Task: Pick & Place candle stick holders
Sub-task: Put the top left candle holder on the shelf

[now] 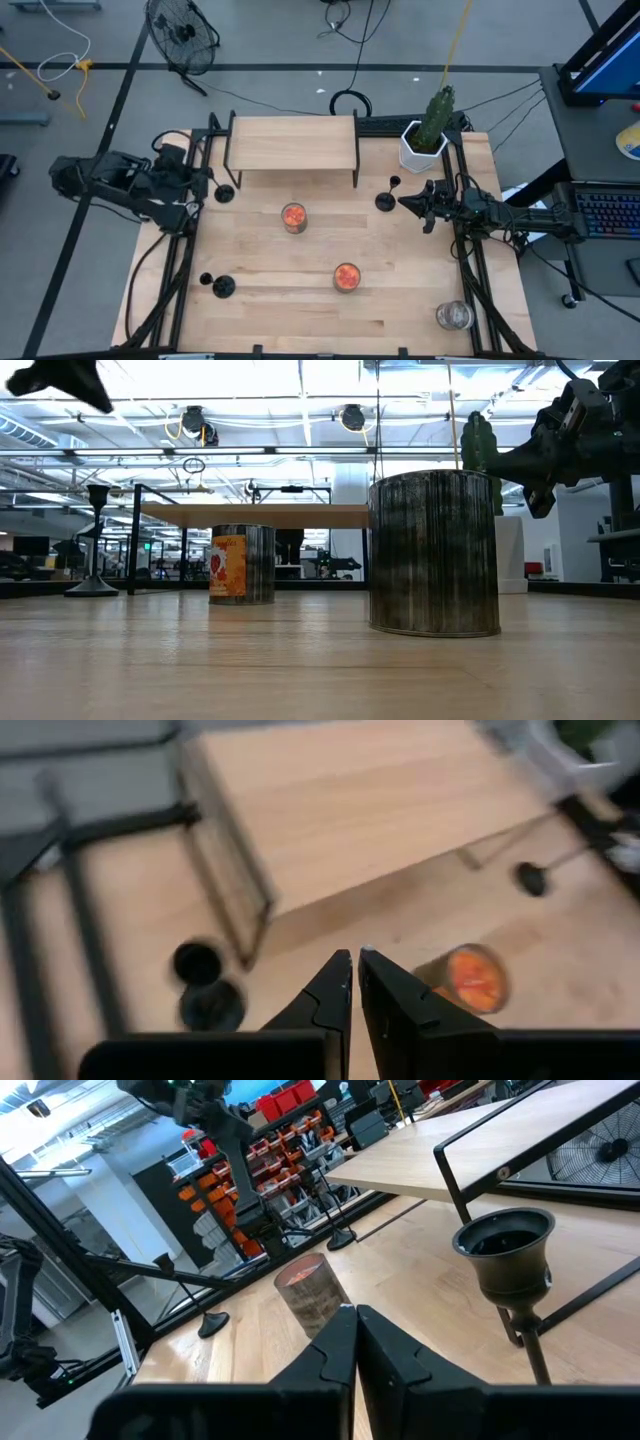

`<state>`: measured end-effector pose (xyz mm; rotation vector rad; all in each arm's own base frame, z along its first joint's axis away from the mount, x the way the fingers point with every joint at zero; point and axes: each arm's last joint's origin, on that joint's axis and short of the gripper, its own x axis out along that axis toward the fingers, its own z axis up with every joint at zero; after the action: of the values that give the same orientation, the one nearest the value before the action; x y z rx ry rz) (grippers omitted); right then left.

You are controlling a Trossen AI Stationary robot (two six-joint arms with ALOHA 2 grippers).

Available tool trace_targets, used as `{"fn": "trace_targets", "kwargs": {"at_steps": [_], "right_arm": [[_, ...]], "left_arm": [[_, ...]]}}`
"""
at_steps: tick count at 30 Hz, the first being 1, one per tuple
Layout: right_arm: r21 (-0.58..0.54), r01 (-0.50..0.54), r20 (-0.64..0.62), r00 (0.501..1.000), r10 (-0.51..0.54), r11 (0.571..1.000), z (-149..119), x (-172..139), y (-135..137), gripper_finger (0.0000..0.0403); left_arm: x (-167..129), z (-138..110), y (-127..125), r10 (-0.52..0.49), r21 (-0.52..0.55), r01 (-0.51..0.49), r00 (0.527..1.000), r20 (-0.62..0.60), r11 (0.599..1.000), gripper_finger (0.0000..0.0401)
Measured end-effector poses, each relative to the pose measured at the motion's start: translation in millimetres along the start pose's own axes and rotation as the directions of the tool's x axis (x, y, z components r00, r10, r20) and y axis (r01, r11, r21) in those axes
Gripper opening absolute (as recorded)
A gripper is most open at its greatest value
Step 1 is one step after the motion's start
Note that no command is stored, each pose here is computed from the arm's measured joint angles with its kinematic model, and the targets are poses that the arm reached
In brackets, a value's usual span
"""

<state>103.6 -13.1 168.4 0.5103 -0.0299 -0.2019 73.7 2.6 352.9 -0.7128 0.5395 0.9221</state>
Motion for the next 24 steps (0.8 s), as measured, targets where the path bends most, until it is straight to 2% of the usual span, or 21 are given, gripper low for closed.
{"fn": "trace_targets", "kwargs": {"at_steps": [6,14,24], "right_arm": [[0.0,0.0,0.0,1.0,0.0,1.0,0.0,0.0,0.0,0.0004],[0.0,0.0,0.0,1.0,0.0,1.0,0.0,0.0,0.0,0.0004],[0.0,0.0,0.0,1.0,0.0,1.0,0.0,0.0,0.0,0.0004]], "left_arm": [[2.7,4.1,4.7,0.076,-0.112,-0.08,0.996,-0.043,0.991,0.0028],[4.4,7.1,5.6,0.098,-0.006,-0.098,0.995,-0.026,0.995,0.0028],[4.4,6.6,5.7,0.095,-0.053,-0.097,0.995,-0.044,0.994,0.0028]]}}
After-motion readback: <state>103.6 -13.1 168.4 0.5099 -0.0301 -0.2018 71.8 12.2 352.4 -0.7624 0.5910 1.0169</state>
